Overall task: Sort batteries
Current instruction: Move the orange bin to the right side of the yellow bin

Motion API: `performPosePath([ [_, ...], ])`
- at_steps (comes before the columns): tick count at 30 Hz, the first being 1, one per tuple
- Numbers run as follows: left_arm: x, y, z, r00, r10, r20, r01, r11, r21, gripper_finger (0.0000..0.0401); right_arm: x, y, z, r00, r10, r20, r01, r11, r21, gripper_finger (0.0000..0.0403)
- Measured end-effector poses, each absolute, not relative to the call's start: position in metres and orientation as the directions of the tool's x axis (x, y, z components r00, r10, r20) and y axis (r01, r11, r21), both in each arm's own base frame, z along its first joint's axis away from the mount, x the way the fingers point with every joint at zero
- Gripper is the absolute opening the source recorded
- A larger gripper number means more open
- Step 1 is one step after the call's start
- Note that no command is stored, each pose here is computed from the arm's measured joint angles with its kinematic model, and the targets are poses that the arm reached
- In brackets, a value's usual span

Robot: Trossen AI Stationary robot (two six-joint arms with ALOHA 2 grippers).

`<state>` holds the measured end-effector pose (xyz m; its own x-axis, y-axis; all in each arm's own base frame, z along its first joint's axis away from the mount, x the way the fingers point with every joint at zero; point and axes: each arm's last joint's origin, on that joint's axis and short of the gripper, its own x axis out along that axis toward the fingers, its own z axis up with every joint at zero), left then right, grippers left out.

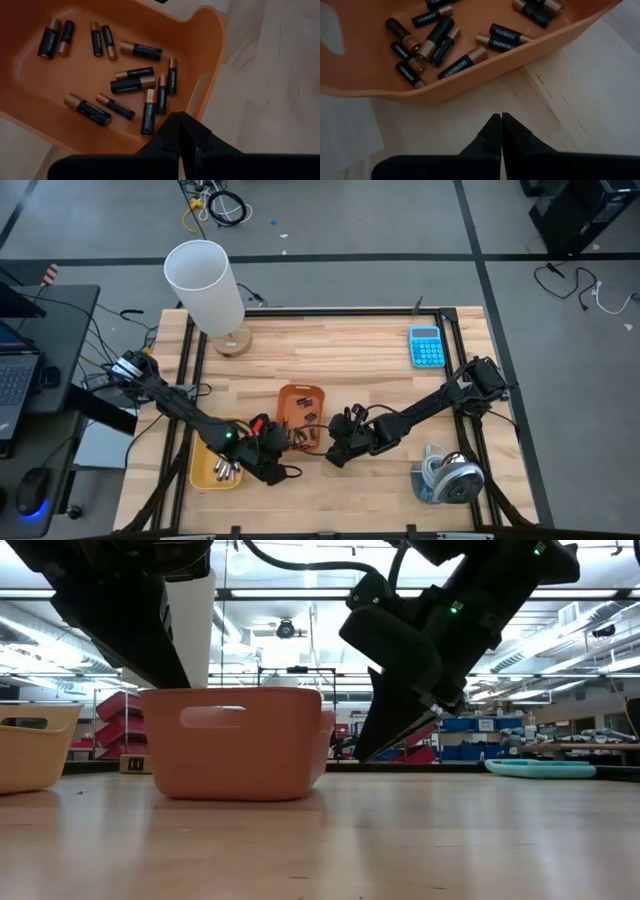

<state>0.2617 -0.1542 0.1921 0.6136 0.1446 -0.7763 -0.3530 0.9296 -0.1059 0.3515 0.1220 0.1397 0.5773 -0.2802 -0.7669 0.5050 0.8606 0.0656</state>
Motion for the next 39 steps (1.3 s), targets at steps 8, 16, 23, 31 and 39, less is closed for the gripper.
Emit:
performPosePath([
  [8,0.261,-0.155,0.192,0.606,0.126,-0.786,-0.341,0.933,-0.113,0.0004,0.352,0.122,0.140,0.581,-0.279,-0.765,0.504,0.861,0.068,0.0000],
  [16,0.257,-0.149,0.190,0.576,0.222,-0.786,-0.376,0.927,-0.013,0.0004,0.352,0.122,0.140,0.584,-0.278,-0.763,0.503,0.861,0.072,0.0000],
  [23,0.257,-0.144,0.189,0.568,0.269,-0.778,-0.396,0.918,0.028,0.0004,0.354,0.122,0.141,0.601,-0.288,-0.745,0.509,0.857,0.079,0.0000],
  [31,0.262,-0.146,0.190,0.576,0.160,-0.802,-0.367,0.927,-0.078,0.0004,0.354,0.122,0.142,0.603,-0.288,-0.744,0.509,0.857,0.081,0.0000],
  [39,0.269,-0.154,0.194,0.618,0.025,-0.786,-0.361,0.897,-0.255,0.0004,0.354,0.119,0.141,0.598,-0.316,-0.736,0.527,0.848,0.064,0.0000],
])
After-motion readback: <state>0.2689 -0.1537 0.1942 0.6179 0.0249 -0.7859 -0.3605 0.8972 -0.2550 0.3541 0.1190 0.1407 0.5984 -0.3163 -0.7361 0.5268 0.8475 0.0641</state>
